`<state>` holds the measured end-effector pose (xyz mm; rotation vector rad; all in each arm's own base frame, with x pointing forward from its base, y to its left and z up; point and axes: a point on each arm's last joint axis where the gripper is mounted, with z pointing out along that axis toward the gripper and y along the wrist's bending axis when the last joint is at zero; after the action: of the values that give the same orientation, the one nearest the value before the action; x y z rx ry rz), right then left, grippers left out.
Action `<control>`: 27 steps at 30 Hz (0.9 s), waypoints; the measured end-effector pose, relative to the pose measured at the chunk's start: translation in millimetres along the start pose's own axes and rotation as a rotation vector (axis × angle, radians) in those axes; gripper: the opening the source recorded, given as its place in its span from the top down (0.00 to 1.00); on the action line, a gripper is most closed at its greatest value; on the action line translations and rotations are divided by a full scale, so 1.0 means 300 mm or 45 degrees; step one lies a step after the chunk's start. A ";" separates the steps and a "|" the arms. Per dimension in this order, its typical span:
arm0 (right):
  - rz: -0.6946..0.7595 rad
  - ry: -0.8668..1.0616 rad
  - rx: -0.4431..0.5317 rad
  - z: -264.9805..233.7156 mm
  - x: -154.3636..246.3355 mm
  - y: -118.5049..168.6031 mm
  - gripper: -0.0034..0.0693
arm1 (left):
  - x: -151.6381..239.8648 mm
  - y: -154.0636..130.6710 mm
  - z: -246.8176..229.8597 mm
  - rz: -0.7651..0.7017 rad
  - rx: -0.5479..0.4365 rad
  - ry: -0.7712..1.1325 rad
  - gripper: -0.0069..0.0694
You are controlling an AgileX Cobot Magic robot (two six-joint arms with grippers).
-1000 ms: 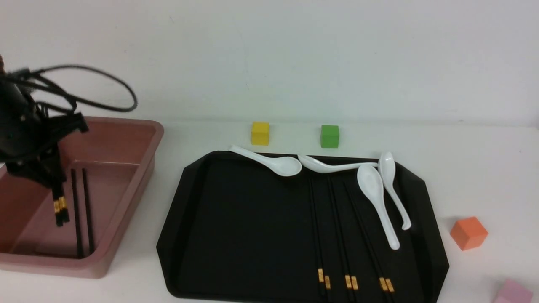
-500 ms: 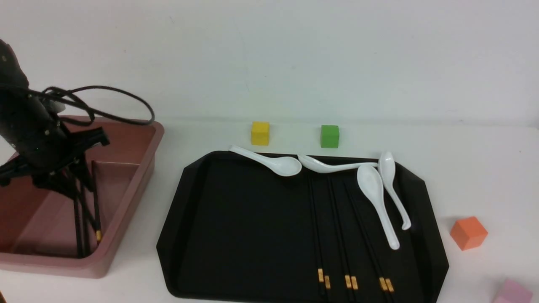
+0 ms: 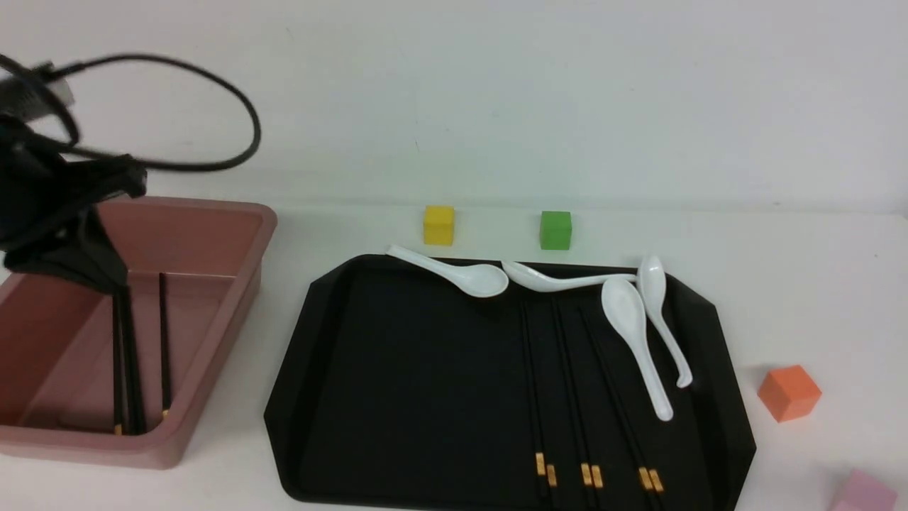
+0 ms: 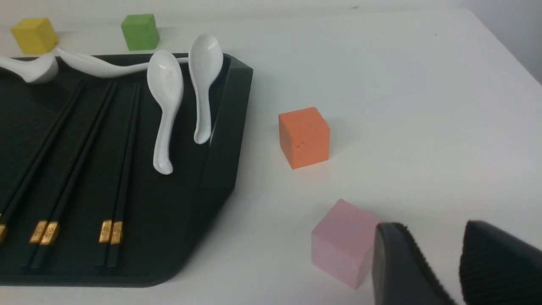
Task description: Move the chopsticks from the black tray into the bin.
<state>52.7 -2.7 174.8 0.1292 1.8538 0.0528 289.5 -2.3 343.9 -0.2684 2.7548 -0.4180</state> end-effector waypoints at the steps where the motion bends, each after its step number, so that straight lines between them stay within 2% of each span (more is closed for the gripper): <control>1: 0.000 0.000 0.000 0.000 0.000 0.000 0.62 | 0.044 -0.015 -0.030 0.030 0.024 -0.026 0.93; 6: 0.000 0.000 0.000 0.000 0.000 0.000 0.62 | 0.271 -0.044 -0.128 0.133 0.117 -0.201 0.93; 11: 0.000 0.000 0.000 0.000 0.000 0.000 0.62 | 0.494 -0.006 -0.140 0.194 0.210 -0.519 0.93; 18: 0.000 0.000 0.000 0.000 0.000 0.000 0.62 | 0.677 0.070 -0.115 0.174 0.263 -0.998 0.93; 27: 0.000 0.000 0.000 0.000 0.000 0.000 0.62 | 0.804 0.104 -0.112 0.219 0.306 -1.196 0.93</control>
<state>52.7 -2.7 174.8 0.1292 1.8538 0.0528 50.4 -20.8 291.2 -0.1150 1.7743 -0.4270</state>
